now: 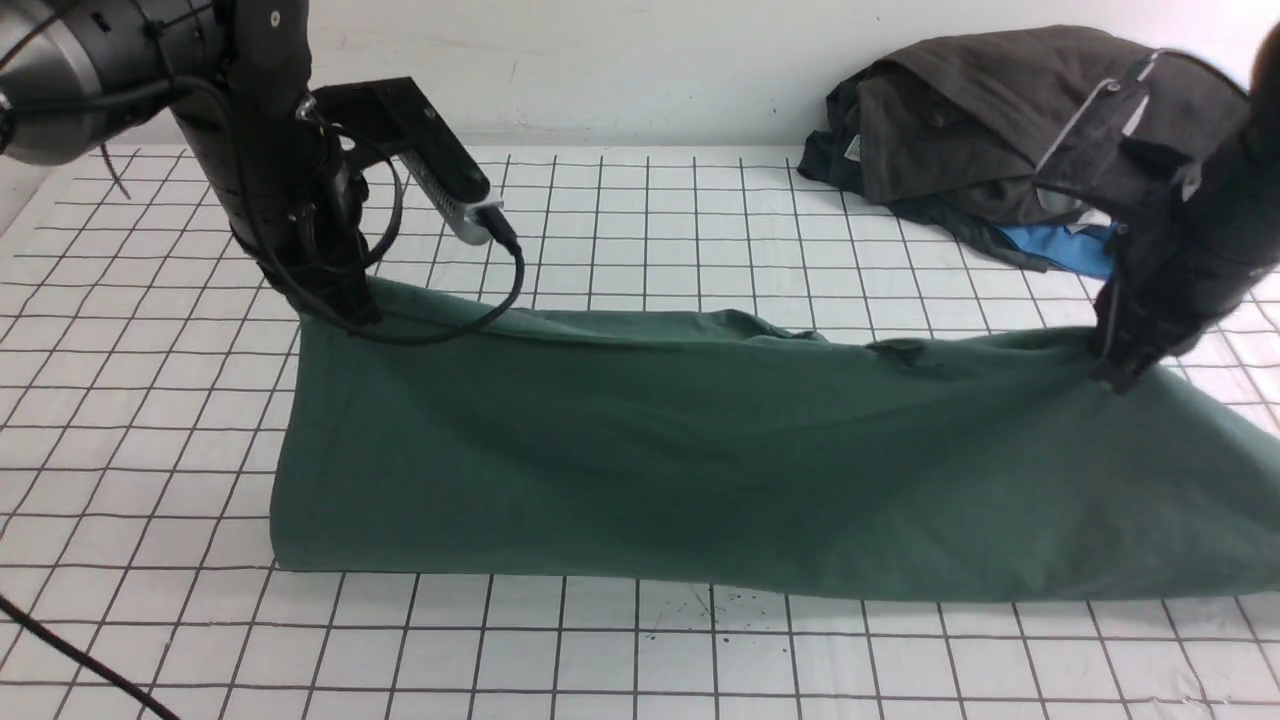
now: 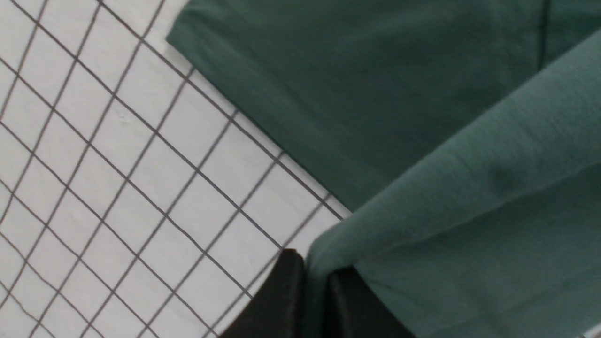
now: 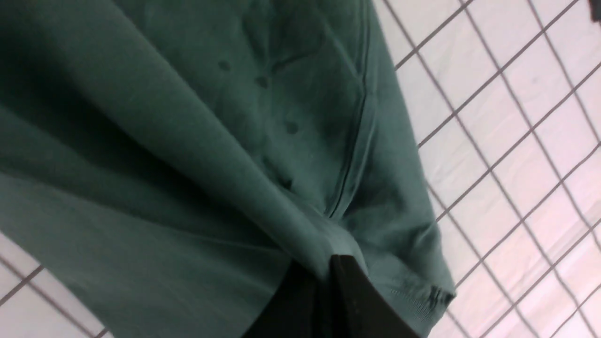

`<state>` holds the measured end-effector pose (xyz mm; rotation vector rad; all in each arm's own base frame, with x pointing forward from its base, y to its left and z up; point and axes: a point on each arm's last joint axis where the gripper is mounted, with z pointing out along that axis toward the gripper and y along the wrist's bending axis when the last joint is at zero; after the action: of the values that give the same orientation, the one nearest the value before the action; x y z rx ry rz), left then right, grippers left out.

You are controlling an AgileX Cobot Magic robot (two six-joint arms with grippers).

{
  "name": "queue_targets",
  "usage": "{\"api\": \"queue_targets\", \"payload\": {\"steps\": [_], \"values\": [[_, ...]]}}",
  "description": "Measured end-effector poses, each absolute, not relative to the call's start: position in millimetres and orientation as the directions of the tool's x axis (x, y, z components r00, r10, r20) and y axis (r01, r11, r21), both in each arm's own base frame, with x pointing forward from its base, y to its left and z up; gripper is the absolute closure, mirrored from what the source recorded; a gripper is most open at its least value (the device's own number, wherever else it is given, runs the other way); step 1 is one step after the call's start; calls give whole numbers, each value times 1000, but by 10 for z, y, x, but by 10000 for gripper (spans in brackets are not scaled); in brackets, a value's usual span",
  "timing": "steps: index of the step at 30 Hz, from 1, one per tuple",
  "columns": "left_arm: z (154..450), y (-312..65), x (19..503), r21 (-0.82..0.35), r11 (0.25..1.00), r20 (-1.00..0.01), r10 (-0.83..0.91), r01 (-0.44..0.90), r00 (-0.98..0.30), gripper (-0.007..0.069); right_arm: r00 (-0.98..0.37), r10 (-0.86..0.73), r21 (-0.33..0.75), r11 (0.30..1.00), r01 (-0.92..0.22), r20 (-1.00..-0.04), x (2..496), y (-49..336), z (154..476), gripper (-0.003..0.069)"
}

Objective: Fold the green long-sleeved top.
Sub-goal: Use both arms to drag the lower edge of the fabric forward and fold it over the upper edge

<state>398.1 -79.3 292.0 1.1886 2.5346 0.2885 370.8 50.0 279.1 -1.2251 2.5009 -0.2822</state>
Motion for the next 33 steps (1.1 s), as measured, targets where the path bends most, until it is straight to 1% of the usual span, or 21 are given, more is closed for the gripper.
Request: {"api": "queue_targets", "payload": {"steps": [5, 8, 10, 11, 13, 15, 16, 20, 22, 25, 27, 28, 29, 31, 32, 33], "values": [[2804, -688, 4282, 323, 660, -217, 750, 679, -625, 601, -568, -791, -337, 612, -716, -229, 4049, 536, 2725, 646], [2650, -657, 4488, 335, 668, -235, 742, 664, -628, 601, -577, -784, -333, 620, -711, -228, 4289, 529, 2583, 646], [2559, -656, 4577, 344, 668, -247, 742, 659, -623, 601, -584, -781, -325, 624, -711, -222, 4383, 530, 2479, 646], [2552, -654, 4592, 348, 669, -253, 742, 657, -621, 601, -583, -781, -327, 624, -710, -224, 4397, 532, 2478, 646], [2406, -670, 4698, 358, 666, -267, 744, 655, -612, 601, -594, -774, -318, 632, -706, -219, 4503, 540, 2333, 646], [2333, -677, 4738, 360, 664, -270, 746, 655, -609, 601, -596, -773, -315, 634, -706, -217, 4539, 546, 2268, 646], [2232, -687, 4788, 363, 662, -273, 749, 656, -604, 601, -600, -770, -315, 638, -703, -220, 4591, 552, 2187, 646], [2081, -696, 4840, 359, 662, -270, 749, 658, -606, 589, -616, -751, -318, 659, -681, -237, 4653, 557, 2075, 638], [2017, -699, 4865, 358, 672, -275, 739, 648, -615, 556, -637, -725, -318, 688, -652, -263, 4690, 553, 2025, 611], [1996, -696, 4891, 364, 696, -296, 717, 619, -631, 475, -673, -674, -314, 738, -597, -306, 4722, 521, 2025, 538], [2013, -689, 4906, 366, 725, -318, 686, 583, -654, 397, -711, -613, -300, 789, -536, -344, 4743, 493, 2036, 473], [2016, -689, 4908, 367, 725, -318, 686, 582, -654, 380, -715, -606, -298, 795, -529, -348, 4745, 493, 2039, 466], [2061, -671, 4929, 366, 772, -348, 631, 519, -693, 310, -756, -535, -280, 844, -458, -376, 4750, 469, 2064, 408], [2123, -652, 4951, 359, 823, -383, 561, 441, -734, 224, -794, -454, -262, 889, -375, -404, 4743, 446, 2137, 362], [2168, -636, 4957, 351, 850, -398, 515, 392, -759, 186, -805, -419, -253, 906, -339, -420, 4734, 440, 2204, 345], [2177, -633, 4958, 349, 855, -401, 506, 383, -764, 186, -805, -420, -255, 906, -339, -420, 4735, 439, 2207, 343]]}}
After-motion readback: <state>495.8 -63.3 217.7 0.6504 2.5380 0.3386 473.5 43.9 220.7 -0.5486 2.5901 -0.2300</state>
